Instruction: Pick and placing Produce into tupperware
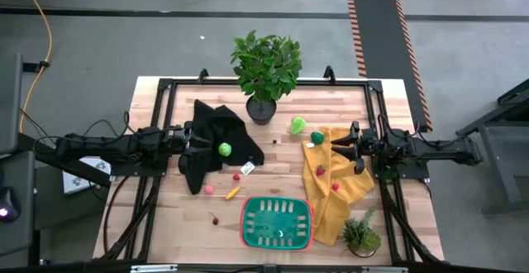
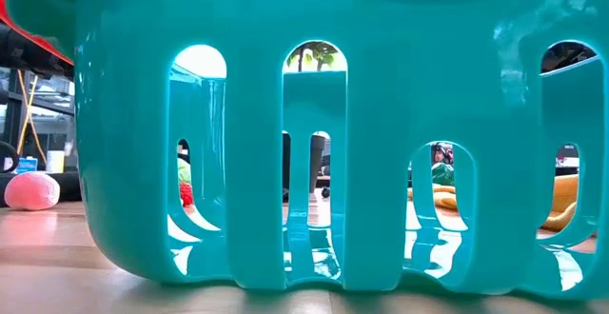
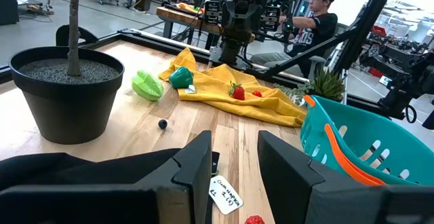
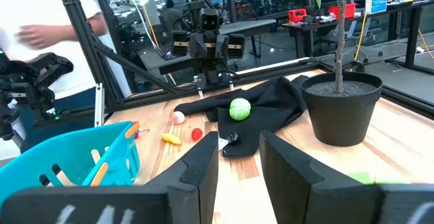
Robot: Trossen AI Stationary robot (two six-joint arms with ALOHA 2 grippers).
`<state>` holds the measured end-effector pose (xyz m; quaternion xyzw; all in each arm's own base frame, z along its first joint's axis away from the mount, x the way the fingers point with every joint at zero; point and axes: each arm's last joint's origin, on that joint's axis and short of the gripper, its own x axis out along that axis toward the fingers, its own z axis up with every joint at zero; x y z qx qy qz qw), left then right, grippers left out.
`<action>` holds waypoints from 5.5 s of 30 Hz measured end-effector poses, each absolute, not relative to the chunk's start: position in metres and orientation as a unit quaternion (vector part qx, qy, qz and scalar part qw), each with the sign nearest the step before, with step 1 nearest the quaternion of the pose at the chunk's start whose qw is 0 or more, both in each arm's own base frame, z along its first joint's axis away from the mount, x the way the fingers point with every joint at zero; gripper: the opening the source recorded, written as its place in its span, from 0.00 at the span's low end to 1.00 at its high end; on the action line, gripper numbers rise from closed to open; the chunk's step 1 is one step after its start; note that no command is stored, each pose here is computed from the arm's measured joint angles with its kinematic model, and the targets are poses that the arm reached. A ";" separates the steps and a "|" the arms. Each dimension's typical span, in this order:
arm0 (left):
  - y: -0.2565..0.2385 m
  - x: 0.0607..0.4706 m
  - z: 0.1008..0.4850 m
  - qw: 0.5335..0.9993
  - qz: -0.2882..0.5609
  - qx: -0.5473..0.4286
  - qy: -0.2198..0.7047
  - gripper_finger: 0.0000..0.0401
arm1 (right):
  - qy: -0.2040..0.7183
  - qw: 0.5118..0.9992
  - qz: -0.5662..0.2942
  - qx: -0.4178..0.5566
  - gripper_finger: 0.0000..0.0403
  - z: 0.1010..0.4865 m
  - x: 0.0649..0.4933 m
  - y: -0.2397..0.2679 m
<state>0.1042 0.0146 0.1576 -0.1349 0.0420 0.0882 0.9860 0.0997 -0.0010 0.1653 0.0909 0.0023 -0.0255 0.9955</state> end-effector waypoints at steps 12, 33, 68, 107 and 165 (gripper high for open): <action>0.015 0.104 0.158 0.986 0.088 -0.135 0.042 0.28 | 0.002 0.996 -0.026 0.091 0.25 0.165 0.100 -0.001; 0.015 0.104 0.158 0.986 0.088 -0.135 0.042 0.28 | 0.002 0.996 -0.025 0.091 0.25 0.165 0.100 -0.001; 0.016 0.104 0.158 0.985 0.103 -0.134 0.037 0.28 | 0.002 0.996 -0.025 0.091 0.25 0.165 0.100 -0.001; 0.016 0.100 0.197 0.899 0.043 -0.394 -0.186 0.28 | 0.002 0.996 -0.026 0.091 0.25 0.165 0.100 -0.001; 0.010 0.106 0.371 0.872 -0.120 -0.414 -0.231 0.28 | -0.007 0.917 -0.026 0.398 0.25 0.165 0.100 -0.001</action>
